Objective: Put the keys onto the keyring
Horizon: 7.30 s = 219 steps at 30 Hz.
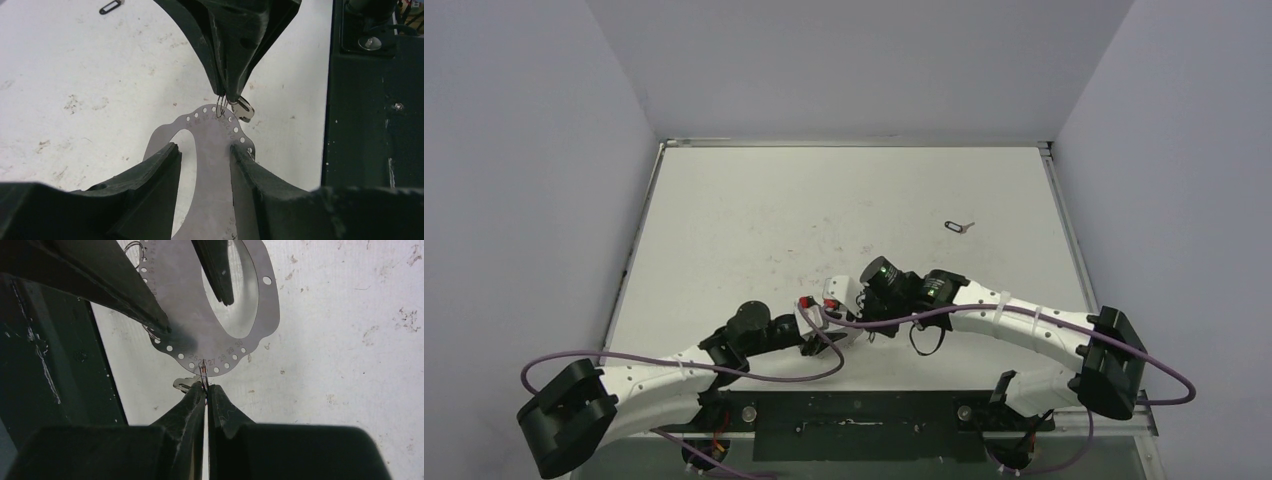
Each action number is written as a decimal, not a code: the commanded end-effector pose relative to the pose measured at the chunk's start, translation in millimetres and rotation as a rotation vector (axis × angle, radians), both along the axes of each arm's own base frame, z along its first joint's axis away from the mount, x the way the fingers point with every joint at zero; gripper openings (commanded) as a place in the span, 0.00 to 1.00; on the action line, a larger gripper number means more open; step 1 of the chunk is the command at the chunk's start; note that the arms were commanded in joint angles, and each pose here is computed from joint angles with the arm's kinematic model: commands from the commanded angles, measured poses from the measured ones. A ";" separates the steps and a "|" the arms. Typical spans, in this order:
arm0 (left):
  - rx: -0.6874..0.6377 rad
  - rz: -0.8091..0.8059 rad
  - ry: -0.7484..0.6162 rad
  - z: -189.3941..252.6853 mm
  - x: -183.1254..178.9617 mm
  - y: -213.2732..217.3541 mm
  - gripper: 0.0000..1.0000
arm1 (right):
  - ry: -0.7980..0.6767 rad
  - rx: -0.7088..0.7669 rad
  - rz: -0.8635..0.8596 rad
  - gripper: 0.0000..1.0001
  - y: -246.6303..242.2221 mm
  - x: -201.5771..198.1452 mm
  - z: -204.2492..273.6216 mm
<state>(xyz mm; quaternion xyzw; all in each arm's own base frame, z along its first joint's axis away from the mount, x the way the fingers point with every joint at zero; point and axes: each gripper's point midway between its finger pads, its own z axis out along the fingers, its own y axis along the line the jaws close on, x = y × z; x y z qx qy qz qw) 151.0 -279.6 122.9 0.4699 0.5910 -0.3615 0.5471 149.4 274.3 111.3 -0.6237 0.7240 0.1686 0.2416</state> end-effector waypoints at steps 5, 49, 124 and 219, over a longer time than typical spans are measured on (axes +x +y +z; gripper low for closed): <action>-0.131 -0.080 -0.091 29.3 -1.4 -23.8 0.35 | -0.064 0.089 0.032 0.00 23.2 1.8 24.7; -0.203 -0.101 -0.151 40.6 -12.8 -17.3 0.25 | -0.066 0.253 0.091 0.00 32.7 -9.4 33.5; -0.338 -0.015 -0.201 74.5 -9.3 -0.6 0.00 | -0.188 0.718 0.180 0.43 27.8 -19.3 108.6; -0.369 -0.070 -0.261 87.9 -22.6 3.6 0.00 | -0.154 0.828 0.305 0.00 45.1 -14.4 90.5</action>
